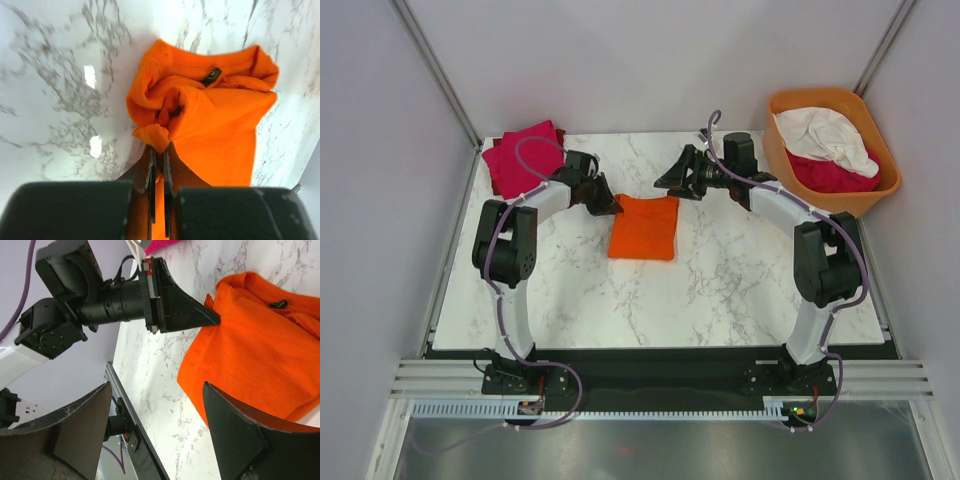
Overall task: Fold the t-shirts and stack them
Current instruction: Neatly place the folded tshirt to the corner
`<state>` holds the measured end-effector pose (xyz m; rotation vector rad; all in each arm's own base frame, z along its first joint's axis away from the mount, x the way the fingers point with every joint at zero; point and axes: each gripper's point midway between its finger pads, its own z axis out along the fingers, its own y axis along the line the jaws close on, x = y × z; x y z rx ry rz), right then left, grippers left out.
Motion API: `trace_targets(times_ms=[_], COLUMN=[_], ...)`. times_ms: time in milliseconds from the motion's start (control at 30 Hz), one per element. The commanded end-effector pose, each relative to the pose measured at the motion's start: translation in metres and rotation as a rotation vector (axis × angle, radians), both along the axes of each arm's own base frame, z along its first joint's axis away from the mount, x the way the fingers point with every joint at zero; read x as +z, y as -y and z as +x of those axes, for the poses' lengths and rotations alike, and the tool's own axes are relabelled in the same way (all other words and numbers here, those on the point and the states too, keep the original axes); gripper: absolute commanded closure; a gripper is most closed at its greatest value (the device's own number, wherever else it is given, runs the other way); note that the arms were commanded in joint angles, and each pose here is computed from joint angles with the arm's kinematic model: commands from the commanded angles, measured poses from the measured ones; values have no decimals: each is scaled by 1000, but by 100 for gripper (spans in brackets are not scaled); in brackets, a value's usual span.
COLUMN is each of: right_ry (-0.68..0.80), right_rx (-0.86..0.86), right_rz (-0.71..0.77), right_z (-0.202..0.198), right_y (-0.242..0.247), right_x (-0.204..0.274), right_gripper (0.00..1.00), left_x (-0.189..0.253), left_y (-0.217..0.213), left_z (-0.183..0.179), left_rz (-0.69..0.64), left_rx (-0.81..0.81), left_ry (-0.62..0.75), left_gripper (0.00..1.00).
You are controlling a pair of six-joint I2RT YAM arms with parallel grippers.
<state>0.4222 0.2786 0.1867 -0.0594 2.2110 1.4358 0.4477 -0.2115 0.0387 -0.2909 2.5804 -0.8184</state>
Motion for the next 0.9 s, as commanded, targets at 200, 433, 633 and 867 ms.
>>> trace_targets(times_ms=[200, 433, 633, 867], right_ry=[95, 105, 108, 106], right_rx=[10, 11, 12, 9], right_rz=[22, 25, 32, 34], right_z=[-4, -5, -6, -5], right_y=[5, 5, 5, 4], right_x=[30, 33, 35, 32], right_gripper=[18, 18, 18, 18], left_x=[71, 130, 146, 164], left_y=[-33, -81, -108, -159], left_z=[43, 90, 123, 153], left_rz=[50, 5, -49, -39], left_rx=[-44, 31, 70, 146], left_ry=[206, 303, 308, 355], left_gripper=[98, 98, 98, 98])
